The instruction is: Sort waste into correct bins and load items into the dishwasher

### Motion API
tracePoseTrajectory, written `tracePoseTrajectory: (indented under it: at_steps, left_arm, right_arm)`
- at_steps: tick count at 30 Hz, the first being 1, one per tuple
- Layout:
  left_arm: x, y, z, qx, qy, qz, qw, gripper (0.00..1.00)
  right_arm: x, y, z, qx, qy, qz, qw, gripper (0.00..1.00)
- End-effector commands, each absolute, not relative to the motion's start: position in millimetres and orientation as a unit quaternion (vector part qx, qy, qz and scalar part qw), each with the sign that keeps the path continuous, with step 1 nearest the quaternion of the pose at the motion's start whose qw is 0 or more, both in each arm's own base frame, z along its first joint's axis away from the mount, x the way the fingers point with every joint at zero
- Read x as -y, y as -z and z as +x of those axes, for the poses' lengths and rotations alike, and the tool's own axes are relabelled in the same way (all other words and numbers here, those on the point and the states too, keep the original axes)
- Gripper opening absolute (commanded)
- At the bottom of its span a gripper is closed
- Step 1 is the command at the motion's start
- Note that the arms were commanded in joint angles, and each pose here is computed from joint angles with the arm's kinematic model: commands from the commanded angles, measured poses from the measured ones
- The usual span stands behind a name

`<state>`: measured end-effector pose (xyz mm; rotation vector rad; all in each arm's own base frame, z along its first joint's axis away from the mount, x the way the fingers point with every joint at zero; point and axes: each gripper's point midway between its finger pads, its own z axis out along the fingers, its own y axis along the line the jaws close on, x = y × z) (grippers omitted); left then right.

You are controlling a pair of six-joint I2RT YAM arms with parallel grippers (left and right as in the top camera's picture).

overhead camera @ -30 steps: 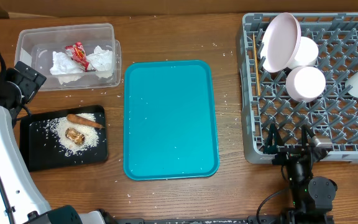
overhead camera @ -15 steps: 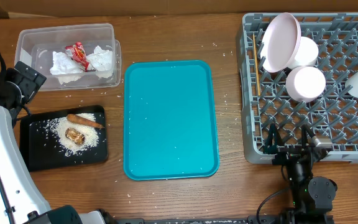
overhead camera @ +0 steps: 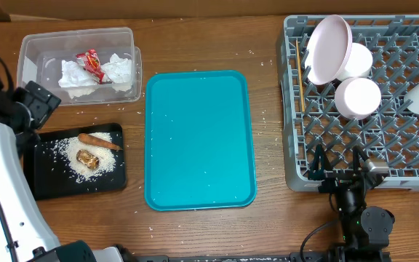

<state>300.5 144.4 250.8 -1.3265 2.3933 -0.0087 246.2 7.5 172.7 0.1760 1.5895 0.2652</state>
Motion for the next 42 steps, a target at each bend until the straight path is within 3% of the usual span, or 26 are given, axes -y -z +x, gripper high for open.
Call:
tracePoseTrajectory:
  at_steps: [1, 9, 21, 32, 42]
  left_arm:
    - [-122, -230, 309, -0.88, 0.004, -0.427, 0.205, 1.0]
    - [-61, -177, 349, -0.896, 0.029, -0.254, 0.364, 1.0]
    - [-32, -132, 316, -0.795, 0.075, -0.191, 0.57, 1.0]
    - [-29, -121, 285, -0.76, 0.081, -0.18, 0.62, 1.0]
    - [-15, -98, 266, -0.798, 0.087, -0.148, 0.577, 1.0]
  right_arm:
    - [-7, -171, 246, -0.709, -0.115, 0.079, 0.691, 1.0]
    - [-7, -171, 246, -0.709, -0.115, 0.079, 0.691, 1.0]
    - [-7, -171, 246, -0.709, -0.115, 0.079, 0.691, 1.0]
    - [-7, -171, 246, -0.709, -0.115, 0.079, 0.691, 1.0]
    - [-7, -171, 246, -0.709, -0.115, 0.079, 0.691, 1.0]
